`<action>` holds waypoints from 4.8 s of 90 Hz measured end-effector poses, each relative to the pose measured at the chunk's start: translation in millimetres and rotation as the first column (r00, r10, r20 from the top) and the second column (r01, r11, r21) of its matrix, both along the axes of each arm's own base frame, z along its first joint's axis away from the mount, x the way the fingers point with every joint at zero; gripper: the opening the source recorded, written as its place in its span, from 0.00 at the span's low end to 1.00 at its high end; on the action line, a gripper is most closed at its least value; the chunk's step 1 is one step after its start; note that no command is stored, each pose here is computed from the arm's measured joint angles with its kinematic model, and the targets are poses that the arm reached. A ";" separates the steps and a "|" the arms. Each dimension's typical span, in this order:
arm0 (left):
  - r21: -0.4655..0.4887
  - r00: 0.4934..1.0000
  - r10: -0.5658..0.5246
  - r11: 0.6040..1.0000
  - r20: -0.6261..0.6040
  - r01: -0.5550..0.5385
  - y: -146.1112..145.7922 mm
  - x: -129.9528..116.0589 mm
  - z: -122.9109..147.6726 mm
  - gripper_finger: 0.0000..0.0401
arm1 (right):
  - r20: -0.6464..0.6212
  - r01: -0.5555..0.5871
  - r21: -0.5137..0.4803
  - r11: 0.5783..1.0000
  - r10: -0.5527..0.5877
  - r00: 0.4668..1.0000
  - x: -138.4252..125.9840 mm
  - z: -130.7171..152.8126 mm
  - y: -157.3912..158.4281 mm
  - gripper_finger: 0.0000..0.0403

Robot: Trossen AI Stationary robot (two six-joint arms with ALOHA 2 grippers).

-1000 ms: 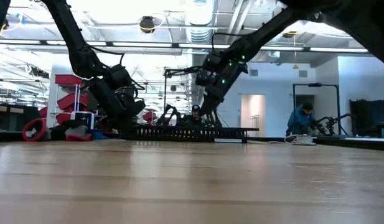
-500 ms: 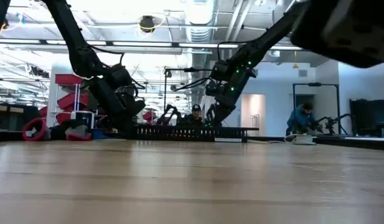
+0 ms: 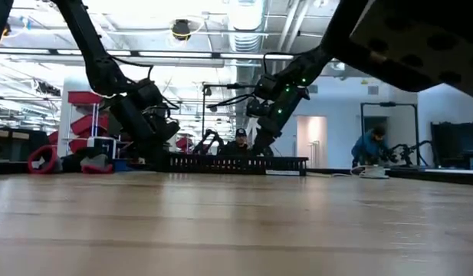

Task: Ziptie cables
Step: Close the black cable duct

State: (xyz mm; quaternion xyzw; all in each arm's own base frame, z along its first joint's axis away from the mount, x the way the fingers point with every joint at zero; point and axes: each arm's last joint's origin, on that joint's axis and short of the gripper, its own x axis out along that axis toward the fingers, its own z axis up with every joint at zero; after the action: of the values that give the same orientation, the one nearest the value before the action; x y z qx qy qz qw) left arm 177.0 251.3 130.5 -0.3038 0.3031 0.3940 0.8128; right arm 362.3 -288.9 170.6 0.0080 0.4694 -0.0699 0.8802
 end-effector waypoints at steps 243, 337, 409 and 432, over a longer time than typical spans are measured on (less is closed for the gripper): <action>0.042 0.994 0.108 0.993 -0.030 -0.107 4.2 -28.7 36.6 0.00 | -0.335 0.077 0.207 0.975 -0.004 0.942 -56.1 40.5 0.9 0.00; 0.011 0.999 0.033 0.999 0.001 -0.033 13.5 -13.3 25.9 0.00 | -0.261 0.367 -0.004 0.930 -0.356 0.897 -145.6 -13.2 21.7 0.00; 0.043 0.999 0.035 0.998 0.002 -0.035 17.9 -9.5 31.4 0.00 | -0.298 0.396 0.054 0.917 -0.364 0.882 -140.9 -41.3 16.9 0.00; 0.032 0.999 0.041 0.999 0.013 -0.041 17.3 -8.5 31.4 0.00 | -0.275 0.393 0.046 0.918 -0.366 0.889 -135.3 -38.3 13.9 0.00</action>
State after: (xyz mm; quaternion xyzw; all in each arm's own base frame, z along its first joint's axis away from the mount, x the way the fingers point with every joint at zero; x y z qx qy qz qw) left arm 168.5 268.6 161.8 -0.2991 0.2852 0.4136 0.8112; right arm 227.0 -275.1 132.3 0.1347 0.5734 -0.2174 0.7783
